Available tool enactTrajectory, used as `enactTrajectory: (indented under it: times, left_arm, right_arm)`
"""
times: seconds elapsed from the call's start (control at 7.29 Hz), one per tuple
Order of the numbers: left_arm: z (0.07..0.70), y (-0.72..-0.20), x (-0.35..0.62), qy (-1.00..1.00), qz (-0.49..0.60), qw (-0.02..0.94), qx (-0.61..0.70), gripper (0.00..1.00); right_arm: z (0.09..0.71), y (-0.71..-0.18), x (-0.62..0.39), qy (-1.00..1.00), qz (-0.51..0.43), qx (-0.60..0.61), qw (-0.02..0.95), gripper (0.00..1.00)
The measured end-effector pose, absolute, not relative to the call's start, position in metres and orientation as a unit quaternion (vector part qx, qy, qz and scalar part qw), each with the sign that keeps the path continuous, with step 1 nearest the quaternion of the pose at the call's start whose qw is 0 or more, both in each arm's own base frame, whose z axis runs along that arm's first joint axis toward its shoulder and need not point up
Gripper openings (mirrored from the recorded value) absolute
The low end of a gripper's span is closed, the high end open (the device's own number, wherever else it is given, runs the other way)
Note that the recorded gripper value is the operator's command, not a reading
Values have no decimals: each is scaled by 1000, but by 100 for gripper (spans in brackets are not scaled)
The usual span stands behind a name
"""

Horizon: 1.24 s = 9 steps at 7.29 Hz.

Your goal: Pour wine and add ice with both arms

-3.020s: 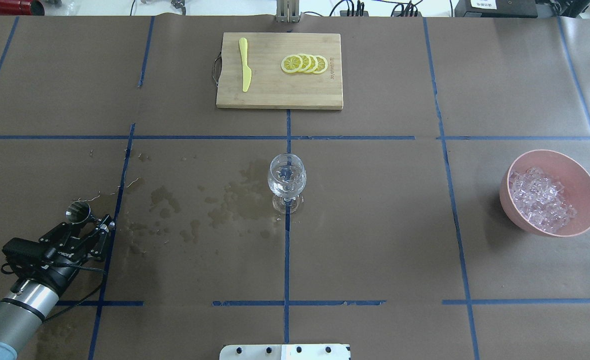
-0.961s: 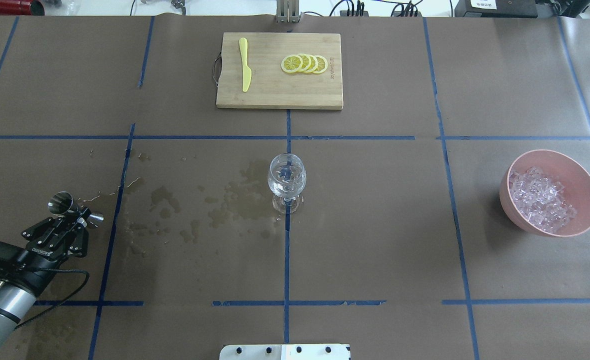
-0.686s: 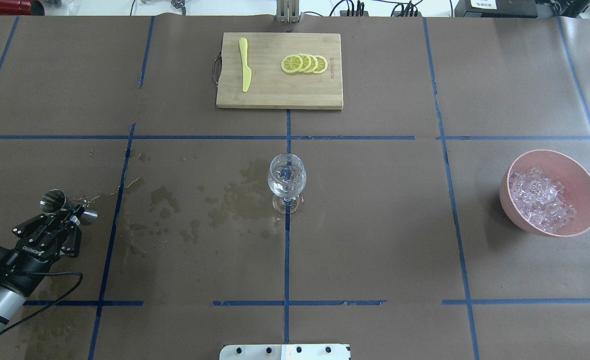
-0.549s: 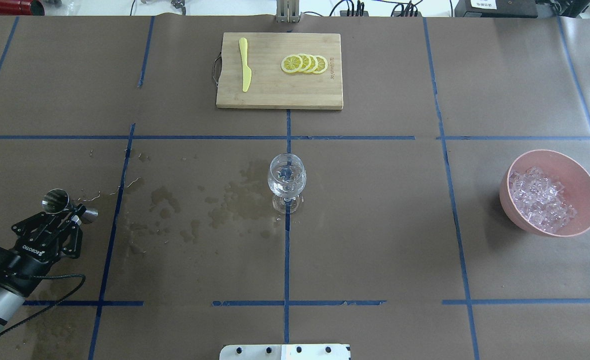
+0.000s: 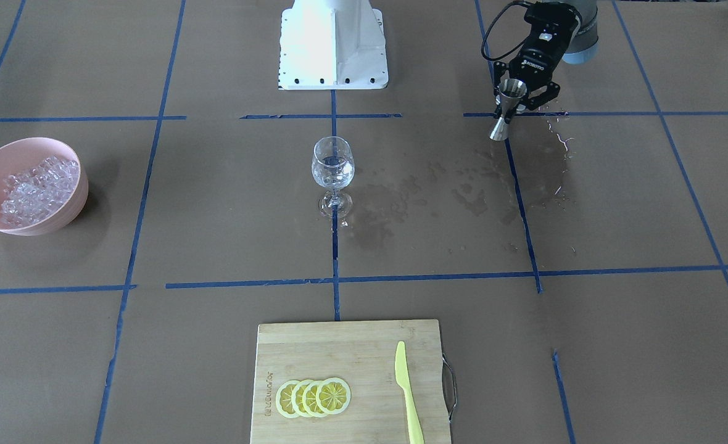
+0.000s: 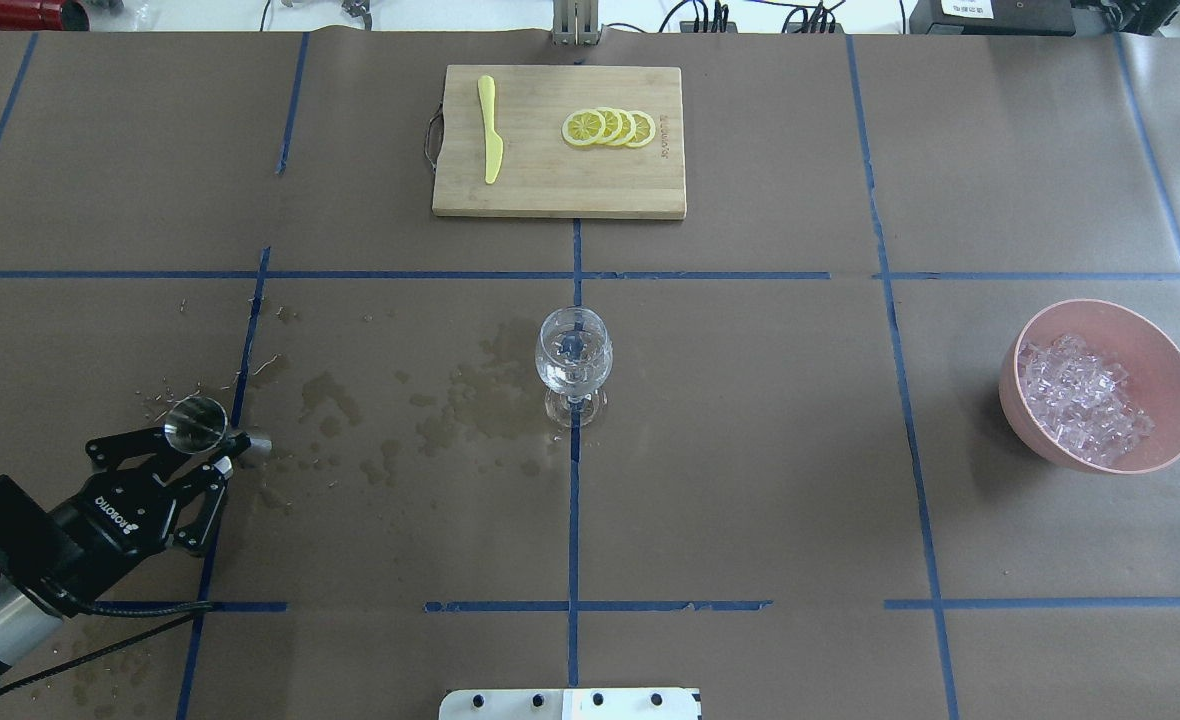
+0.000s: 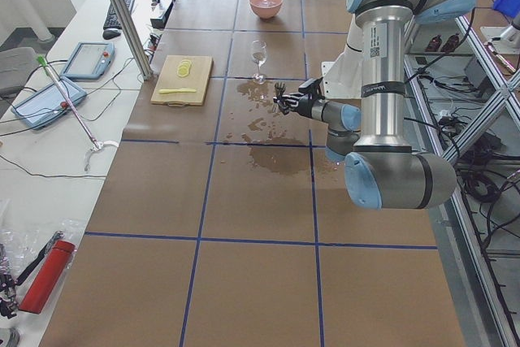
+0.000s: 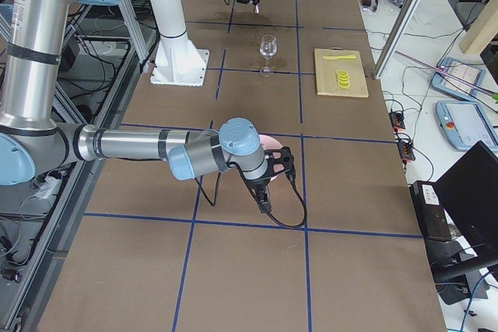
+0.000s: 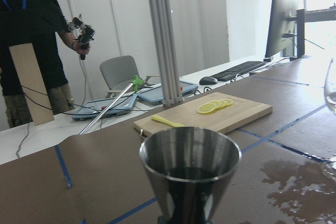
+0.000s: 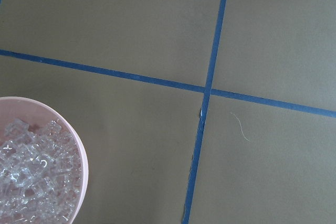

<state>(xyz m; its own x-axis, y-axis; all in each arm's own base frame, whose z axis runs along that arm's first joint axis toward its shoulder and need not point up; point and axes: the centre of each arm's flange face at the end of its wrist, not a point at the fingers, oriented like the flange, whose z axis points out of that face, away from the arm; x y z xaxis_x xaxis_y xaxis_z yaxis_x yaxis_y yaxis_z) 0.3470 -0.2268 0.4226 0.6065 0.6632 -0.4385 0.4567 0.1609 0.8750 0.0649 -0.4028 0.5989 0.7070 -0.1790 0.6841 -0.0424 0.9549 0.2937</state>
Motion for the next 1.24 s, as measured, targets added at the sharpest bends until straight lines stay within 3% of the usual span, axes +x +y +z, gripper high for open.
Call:
enactTrajectory:
  times: [0.41,0.82,1.24]
  left_arm:
    - [364,-258,355,471,186,604,615,0]
    - [310,-330,361,466,278,625,561,0]
    - [239,-370,366,440,308,675,507,0]
  right_arm:
    - [599,-403,65,-381,-38,146,912,100]
    - [599,-403,65,-381,-38,146,912,100]
    - [599,-403,65,-381,-37,145,912,100]
